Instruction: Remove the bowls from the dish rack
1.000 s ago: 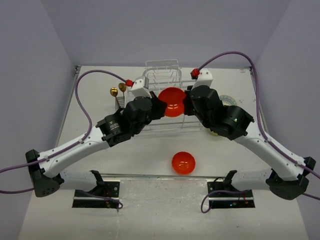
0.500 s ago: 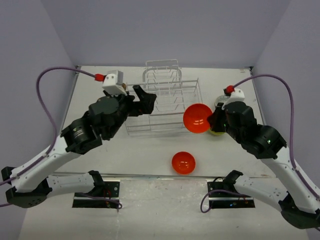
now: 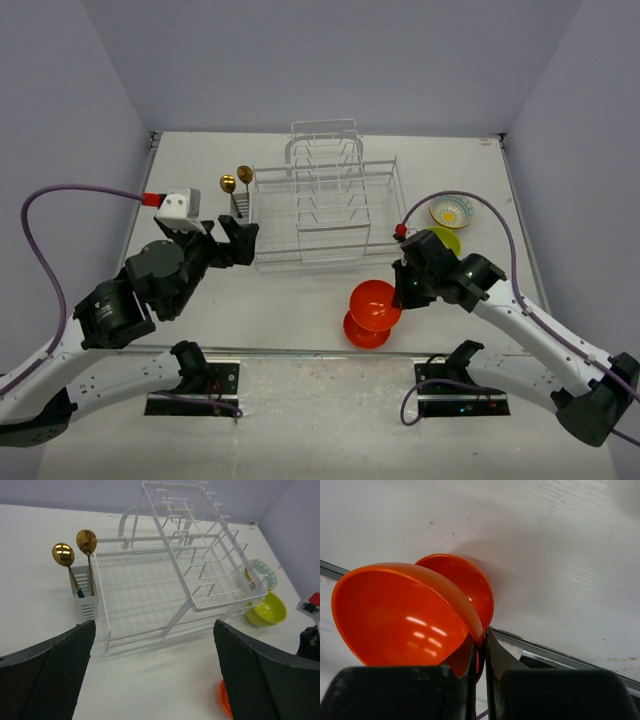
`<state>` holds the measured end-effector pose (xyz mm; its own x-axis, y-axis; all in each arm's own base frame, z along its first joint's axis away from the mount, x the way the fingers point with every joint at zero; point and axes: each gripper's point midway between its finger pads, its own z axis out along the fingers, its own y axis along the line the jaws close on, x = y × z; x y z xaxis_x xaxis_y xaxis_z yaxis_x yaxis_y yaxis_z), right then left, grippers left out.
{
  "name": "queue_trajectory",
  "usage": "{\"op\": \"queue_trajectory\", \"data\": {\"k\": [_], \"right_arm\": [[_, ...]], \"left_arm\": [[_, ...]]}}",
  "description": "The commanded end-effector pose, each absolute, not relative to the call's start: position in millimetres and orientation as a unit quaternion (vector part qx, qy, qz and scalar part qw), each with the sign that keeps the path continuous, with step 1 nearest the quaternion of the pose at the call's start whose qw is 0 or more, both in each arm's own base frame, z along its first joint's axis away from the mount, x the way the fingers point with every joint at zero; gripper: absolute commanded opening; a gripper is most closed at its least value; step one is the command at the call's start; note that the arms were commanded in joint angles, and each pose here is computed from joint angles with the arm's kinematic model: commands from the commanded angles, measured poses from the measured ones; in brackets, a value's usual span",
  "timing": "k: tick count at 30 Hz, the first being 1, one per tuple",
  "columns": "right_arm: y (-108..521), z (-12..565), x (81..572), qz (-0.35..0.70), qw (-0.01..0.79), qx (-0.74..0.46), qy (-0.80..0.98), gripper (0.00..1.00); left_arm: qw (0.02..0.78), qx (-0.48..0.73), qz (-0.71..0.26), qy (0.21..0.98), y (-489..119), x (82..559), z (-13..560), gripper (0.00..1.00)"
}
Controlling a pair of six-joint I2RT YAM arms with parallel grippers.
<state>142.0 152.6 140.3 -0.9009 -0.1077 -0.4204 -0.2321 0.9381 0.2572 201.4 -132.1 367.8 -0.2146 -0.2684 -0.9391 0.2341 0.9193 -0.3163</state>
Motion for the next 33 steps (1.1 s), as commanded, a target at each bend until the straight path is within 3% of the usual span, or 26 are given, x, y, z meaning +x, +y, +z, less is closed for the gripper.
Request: {"op": "queue_trajectory", "data": {"k": [1, 22, 33], "right_arm": [[169, 130, 144, 0.178, 0.191, -0.094, 0.961, 0.0], [175, 94, 135, 0.168, 0.154, -0.069, 0.971, 0.03], [179, 83, 130, 0.171, 0.143, -0.071, 0.972, 0.15]], "left_arm": [[0.617, 0.023, -0.149, 0.773, -125, 202, 335, 1.0], [0.643, -0.002, -0.106, 0.758, -105, 208, 311, 1.0], [0.643, 0.006, -0.101, 0.759, -104, 207, 308, 1.0]]}}
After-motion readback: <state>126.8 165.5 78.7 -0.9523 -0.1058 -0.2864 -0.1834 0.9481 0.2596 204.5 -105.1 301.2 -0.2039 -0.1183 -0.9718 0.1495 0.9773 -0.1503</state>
